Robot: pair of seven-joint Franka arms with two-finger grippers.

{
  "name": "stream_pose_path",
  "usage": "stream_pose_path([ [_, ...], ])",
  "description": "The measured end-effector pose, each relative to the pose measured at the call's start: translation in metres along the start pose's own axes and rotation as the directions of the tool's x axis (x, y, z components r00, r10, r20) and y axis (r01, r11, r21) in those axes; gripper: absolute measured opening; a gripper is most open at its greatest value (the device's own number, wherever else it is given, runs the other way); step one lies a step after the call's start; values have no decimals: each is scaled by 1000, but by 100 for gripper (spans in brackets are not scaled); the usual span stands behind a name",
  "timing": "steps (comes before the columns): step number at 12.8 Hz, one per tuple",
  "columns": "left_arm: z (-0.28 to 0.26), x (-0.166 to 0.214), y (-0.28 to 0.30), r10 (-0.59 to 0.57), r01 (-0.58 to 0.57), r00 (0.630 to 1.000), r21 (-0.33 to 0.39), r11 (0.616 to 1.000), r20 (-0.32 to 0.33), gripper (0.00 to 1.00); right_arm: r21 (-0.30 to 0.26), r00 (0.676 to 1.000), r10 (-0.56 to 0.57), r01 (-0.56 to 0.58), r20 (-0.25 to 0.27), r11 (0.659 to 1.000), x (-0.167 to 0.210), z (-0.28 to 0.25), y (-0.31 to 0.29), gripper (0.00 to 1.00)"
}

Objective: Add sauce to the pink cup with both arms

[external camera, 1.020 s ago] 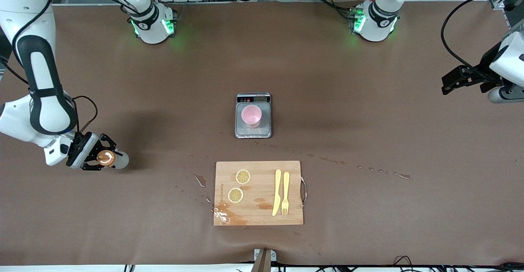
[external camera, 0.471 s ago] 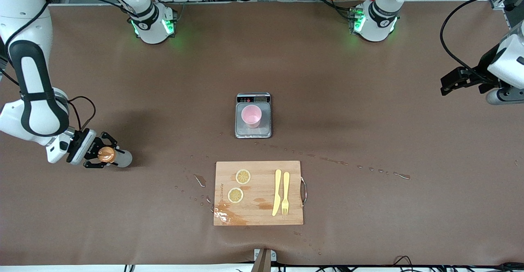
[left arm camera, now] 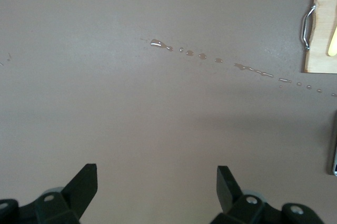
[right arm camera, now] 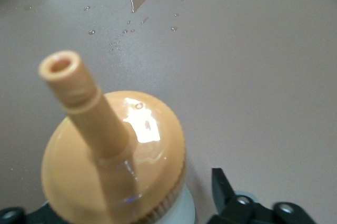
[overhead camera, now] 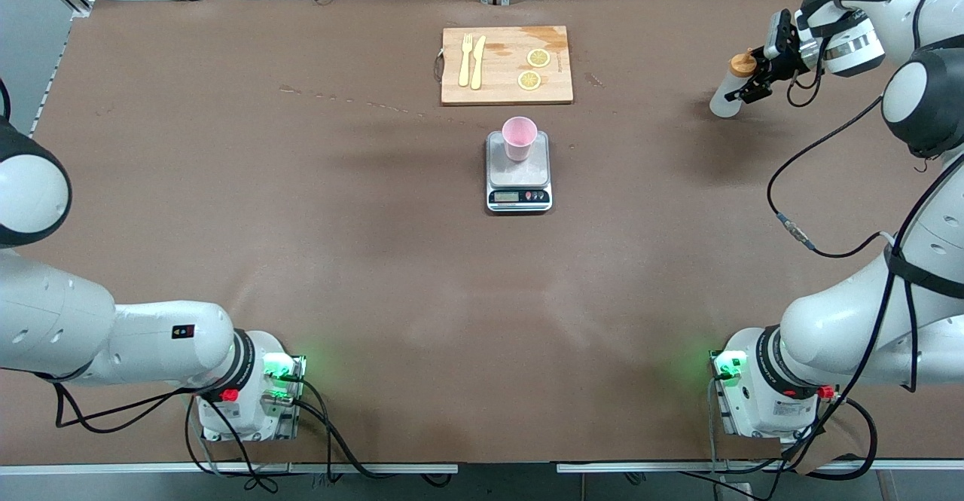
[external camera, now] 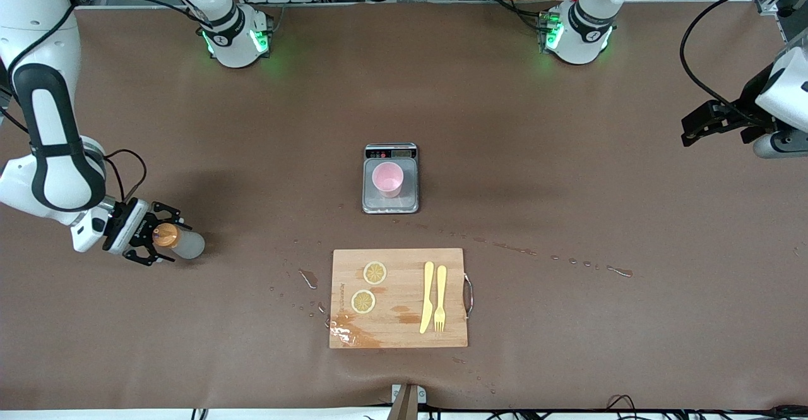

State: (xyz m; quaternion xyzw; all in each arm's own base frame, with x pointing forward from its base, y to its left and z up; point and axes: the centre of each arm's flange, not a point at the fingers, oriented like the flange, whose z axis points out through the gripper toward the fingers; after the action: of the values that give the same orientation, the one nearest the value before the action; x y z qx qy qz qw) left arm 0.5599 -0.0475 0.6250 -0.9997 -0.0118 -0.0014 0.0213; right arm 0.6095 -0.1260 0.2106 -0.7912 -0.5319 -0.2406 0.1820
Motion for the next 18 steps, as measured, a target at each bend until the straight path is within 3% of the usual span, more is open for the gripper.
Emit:
stream_pose_path([
  [2,0,0,0,0,0,1000,0,1000,3,100,-5,999,-25,25,22,1000,-7,-9,3,100],
  [6,-1,-1,0,0,0,1000,0,1000,2,100,2,986,-112,112,125,994,-15,-42,14,100],
  [10,-9,-2,-1,-1,1,1000,0,1000,-7,100,4,947,-202,208,248,978,2,-88,25,100],
  [14,-8,-3,-1,-1,1,1000,0,1000,-2,100,10,939,-64,64,339,998,40,-134,22,100],
  [18,-8,-3,0,0,0,1000,1,1000,1,100,-3,911,105,-113,399,994,91,-180,24,100],
])
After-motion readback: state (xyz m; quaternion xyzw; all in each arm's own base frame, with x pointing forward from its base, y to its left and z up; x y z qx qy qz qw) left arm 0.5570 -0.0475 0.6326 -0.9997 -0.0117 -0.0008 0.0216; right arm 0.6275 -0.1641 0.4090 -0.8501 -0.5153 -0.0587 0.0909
